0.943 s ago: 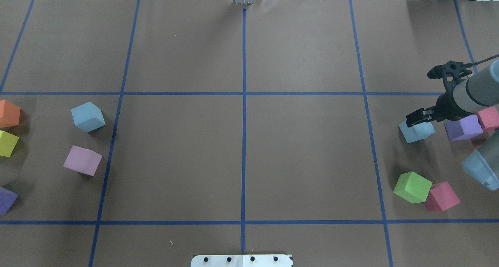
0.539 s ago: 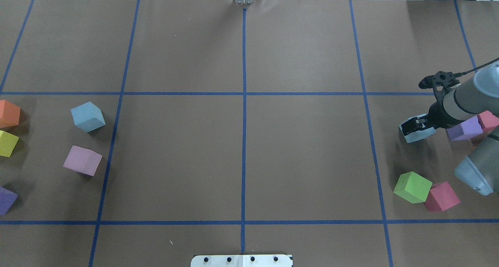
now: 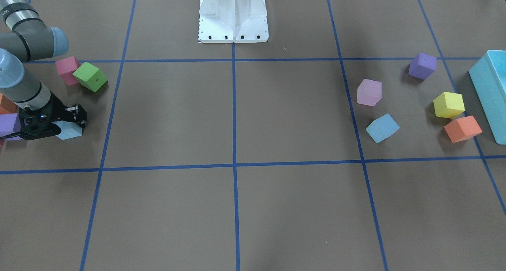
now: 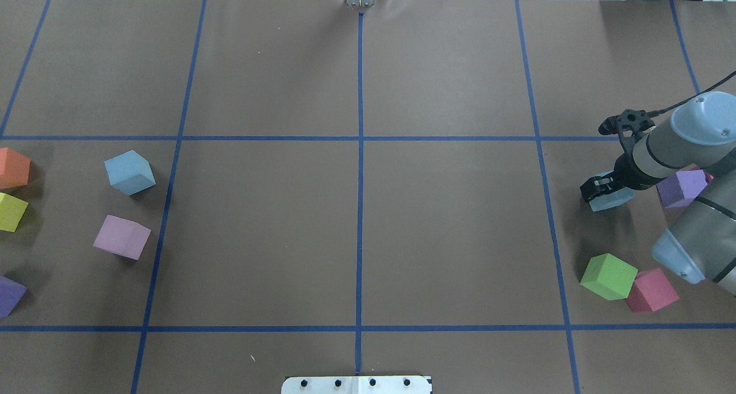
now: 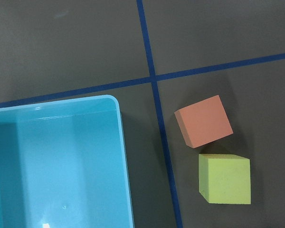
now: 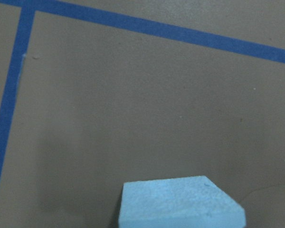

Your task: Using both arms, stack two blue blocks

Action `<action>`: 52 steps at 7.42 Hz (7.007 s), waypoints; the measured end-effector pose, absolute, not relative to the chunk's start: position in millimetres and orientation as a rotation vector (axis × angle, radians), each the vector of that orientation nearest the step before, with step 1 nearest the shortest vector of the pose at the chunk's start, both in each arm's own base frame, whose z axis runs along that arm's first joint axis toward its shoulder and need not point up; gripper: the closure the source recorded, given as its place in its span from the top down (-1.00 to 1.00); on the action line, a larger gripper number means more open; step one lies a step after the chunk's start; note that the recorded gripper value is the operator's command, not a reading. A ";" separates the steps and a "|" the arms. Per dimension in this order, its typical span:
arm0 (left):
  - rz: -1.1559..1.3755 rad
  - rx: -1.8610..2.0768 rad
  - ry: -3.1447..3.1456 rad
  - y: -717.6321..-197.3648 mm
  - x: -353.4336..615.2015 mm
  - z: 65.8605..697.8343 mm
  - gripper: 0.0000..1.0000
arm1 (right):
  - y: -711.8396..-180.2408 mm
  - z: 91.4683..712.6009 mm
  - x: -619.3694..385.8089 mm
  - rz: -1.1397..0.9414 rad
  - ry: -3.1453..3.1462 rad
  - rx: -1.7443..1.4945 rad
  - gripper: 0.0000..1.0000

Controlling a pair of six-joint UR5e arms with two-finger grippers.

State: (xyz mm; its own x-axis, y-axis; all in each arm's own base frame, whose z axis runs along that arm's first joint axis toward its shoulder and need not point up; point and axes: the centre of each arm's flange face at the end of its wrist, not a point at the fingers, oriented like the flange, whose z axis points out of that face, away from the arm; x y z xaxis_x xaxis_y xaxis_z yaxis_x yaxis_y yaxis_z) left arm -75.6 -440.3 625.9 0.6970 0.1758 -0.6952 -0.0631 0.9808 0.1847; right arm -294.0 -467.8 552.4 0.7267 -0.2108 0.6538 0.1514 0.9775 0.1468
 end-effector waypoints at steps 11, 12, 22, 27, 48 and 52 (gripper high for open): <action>0.129 0.139 0.792 -438.3 -75.5 632.1 0.96 | -476.8 211.4 -589.0 0.145 -0.787 0.003 -1.00; 0.128 0.138 0.791 -438.2 -75.6 633.1 0.96 | -466.3 199.2 -610.1 0.143 -0.785 -0.010 -1.00; 0.128 0.135 0.791 -438.0 -75.6 634.4 0.96 | -431.8 179.3 -636.1 0.121 -0.793 0.041 1.00; 0.161 0.210 0.784 -447.9 -75.8 598.2 0.96 | -500.0 145.9 -483.2 0.086 -0.751 0.109 1.00; -0.219 0.003 0.773 -487.2 302.5 451.3 0.96 | -486.0 581.1 63.1 -0.387 -0.636 0.115 1.00; -0.286 -0.049 0.749 -496.1 312.0 467.6 0.96 | -486.2 581.3 63.1 -0.384 -0.637 0.114 1.00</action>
State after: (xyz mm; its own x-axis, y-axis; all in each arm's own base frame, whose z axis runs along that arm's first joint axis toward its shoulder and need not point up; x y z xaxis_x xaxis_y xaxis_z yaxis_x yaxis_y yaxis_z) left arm 312.0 -496.1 467.6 0.6954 -0.2734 -0.6646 0.2383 0.9602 -0.1456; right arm 63.1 -486.2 581.3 0.7364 -0.3834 0.5574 0.3144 0.9235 0.2197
